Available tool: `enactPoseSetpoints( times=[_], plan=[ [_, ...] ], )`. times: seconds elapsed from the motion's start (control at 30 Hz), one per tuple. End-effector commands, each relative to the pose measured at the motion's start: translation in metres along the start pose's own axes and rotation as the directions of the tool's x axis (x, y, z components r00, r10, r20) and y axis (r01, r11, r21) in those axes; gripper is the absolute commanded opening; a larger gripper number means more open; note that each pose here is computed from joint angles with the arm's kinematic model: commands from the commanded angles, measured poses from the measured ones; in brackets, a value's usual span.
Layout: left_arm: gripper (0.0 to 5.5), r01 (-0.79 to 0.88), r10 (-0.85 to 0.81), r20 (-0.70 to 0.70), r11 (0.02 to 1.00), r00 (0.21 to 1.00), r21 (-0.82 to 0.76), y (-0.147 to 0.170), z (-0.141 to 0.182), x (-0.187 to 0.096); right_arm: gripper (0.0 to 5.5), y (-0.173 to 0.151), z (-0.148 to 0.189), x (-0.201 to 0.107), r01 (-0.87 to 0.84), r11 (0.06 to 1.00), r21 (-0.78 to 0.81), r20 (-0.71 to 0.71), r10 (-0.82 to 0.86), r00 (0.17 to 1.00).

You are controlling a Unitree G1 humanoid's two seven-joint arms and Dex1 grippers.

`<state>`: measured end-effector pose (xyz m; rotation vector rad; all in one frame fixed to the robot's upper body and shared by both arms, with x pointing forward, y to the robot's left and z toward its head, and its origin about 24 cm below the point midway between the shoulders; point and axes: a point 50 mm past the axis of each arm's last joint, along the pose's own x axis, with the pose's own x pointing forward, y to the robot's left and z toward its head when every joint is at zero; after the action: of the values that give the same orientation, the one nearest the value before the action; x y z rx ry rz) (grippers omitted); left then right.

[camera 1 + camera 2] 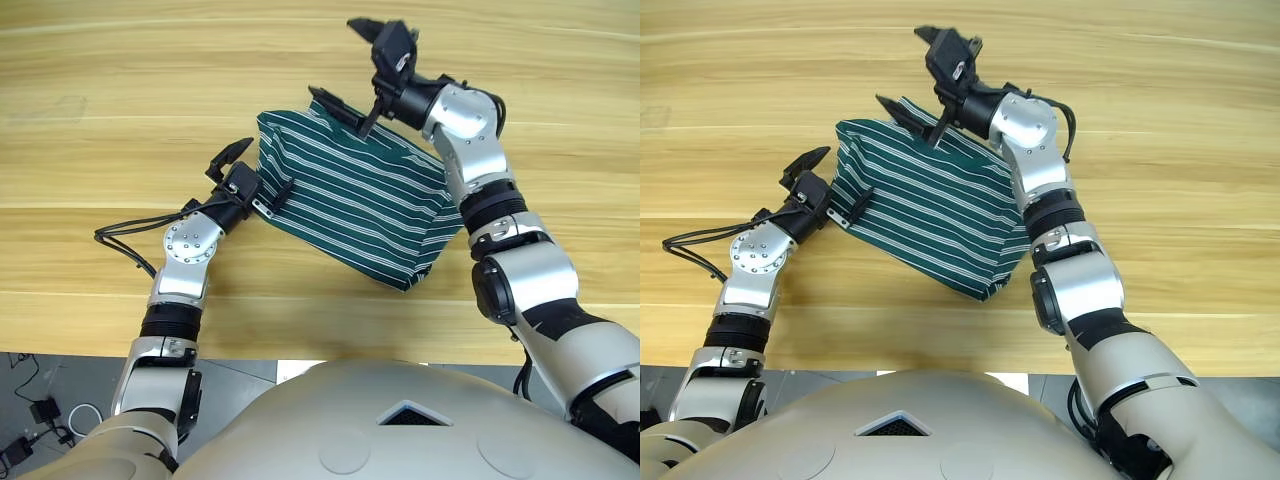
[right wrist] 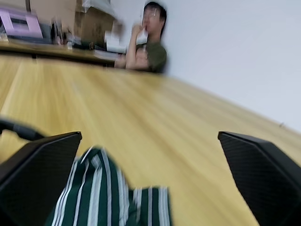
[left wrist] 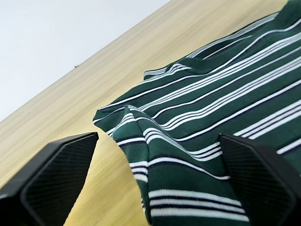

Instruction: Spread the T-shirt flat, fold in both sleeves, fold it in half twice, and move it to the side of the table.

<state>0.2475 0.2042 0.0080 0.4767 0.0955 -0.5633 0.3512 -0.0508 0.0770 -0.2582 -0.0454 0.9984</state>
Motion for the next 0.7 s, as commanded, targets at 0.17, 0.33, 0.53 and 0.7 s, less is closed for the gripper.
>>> enactPoseSetpoints(
  times=[0.17, 0.33, 0.53, 0.7],
  plan=[
    [4.74, -0.008, 0.007, 0.033, 1.000, 0.999, 0.021, 0.005, 0.008, 0.007, 5.40, 0.004, -0.018, 0.015, 0.028, 0.964, -0.265, -0.248, -0.096, 0.964],
    [4.74, -0.280, 0.299, 0.241, 0.954, 0.923, -0.110, 0.046, 0.047, -0.005, 5.40, -0.017, -0.038, -0.019, 0.092, 0.940, -0.329, -0.282, -0.190, 0.940],
    [4.74, -0.372, 0.465, 0.361, 0.878, 0.808, -0.300, 0.065, 0.083, -0.028, 5.40, -0.046, -0.047, -0.085, 0.182, 0.910, -0.371, -0.266, -0.293, 0.918],
    [4.74, -0.398, 0.490, 0.353, 0.866, 0.797, -0.303, 0.062, 0.096, -0.036, 5.40, -0.025, -0.064, -0.143, -0.017, 0.918, -0.395, -0.434, -0.170, 0.885]
  ],
)
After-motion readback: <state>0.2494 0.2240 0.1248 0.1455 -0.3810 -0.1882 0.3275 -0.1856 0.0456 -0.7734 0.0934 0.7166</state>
